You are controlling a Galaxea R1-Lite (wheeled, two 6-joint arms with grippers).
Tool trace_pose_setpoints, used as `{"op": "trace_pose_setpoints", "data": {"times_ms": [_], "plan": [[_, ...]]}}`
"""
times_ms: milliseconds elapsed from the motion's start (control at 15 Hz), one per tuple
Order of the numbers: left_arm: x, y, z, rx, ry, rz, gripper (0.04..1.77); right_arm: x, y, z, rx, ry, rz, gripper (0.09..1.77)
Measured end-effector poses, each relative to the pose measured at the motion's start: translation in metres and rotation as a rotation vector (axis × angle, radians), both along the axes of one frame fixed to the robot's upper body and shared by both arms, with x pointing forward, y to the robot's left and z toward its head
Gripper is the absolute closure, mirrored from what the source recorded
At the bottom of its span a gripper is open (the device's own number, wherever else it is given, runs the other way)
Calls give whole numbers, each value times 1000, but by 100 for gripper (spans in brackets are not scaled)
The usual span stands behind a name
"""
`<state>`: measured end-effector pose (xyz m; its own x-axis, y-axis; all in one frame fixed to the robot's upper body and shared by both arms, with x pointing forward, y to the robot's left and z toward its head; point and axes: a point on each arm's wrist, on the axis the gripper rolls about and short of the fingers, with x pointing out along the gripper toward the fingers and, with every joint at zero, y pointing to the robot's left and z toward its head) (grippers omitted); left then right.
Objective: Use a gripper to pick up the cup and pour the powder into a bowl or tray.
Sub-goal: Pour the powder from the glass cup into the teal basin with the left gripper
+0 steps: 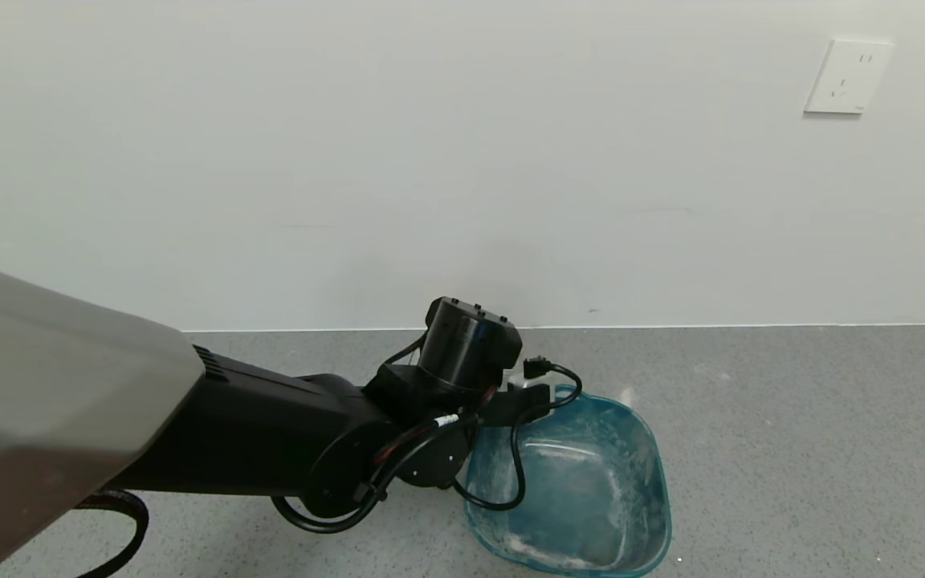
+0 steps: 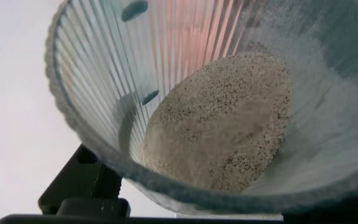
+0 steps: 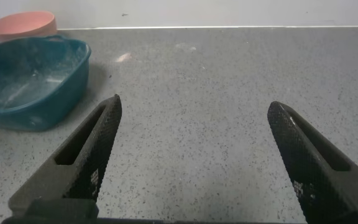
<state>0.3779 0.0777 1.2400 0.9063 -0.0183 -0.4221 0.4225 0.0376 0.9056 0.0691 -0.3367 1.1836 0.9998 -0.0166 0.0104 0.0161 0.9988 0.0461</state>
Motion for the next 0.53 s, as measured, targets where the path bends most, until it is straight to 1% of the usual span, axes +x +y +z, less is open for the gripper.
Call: {"op": "trace_pose_setpoints", "data": {"times_ms": [267,533], "plan": [[-2,-4,2,46,-9,-33,49,0,0,0,0,0,0,15],[-3,-5,3,93,-17,-48,49,0,0,0,0,0,0,15]]}}
